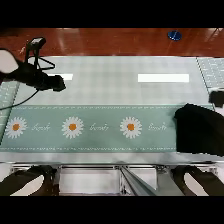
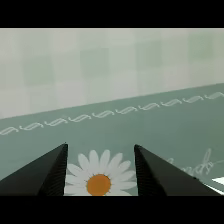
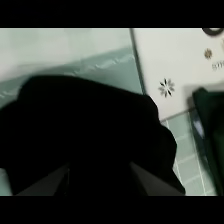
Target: Fold the shirts.
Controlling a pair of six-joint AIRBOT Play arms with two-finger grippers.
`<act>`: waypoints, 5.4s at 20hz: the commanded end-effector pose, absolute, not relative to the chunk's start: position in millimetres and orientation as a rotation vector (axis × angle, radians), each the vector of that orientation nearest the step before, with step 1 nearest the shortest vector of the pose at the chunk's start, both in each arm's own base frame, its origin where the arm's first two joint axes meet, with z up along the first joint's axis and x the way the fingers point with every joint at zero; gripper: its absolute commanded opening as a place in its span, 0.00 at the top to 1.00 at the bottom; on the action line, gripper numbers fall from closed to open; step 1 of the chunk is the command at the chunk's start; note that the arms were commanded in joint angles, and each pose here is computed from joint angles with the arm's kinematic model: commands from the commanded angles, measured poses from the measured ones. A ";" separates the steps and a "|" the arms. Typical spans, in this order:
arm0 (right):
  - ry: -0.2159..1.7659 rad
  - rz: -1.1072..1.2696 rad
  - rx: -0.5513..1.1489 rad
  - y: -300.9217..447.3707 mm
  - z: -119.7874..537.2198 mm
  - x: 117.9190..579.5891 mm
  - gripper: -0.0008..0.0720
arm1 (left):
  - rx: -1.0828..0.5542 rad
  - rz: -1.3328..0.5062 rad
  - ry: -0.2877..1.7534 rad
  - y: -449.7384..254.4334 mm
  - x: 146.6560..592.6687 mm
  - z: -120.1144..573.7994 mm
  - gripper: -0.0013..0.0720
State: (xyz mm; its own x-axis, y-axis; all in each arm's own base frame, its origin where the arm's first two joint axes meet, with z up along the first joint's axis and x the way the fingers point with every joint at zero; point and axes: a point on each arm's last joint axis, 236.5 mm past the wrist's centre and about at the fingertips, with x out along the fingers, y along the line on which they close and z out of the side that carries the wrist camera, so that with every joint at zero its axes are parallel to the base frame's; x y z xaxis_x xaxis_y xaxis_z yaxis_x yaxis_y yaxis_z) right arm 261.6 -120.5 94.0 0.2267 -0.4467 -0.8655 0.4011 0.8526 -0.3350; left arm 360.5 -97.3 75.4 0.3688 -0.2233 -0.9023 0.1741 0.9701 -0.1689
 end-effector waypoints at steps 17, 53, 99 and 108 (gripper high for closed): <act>1.461 -0.594 0.592 -152.8 -95.0 171.7 0.42 | -0.110 -0.410 1.222 -152.6 271.2 21.7 0.29; 0.717 0.678 0.068 195.0 282.7 286.2 0.95 | -0.355 -0.238 1.057 -96.8 268.6 66.3 0.29; 1.351 0.234 0.714 99.5 -62.7 218.9 0.43 | -0.782 -0.839 1.341 -205.3 262.0 -48.3 0.50; 1.526 0.334 0.751 189.3 -112.0 216.3 0.43 | -0.786 -0.915 1.360 -211.9 268.8 -38.8 0.96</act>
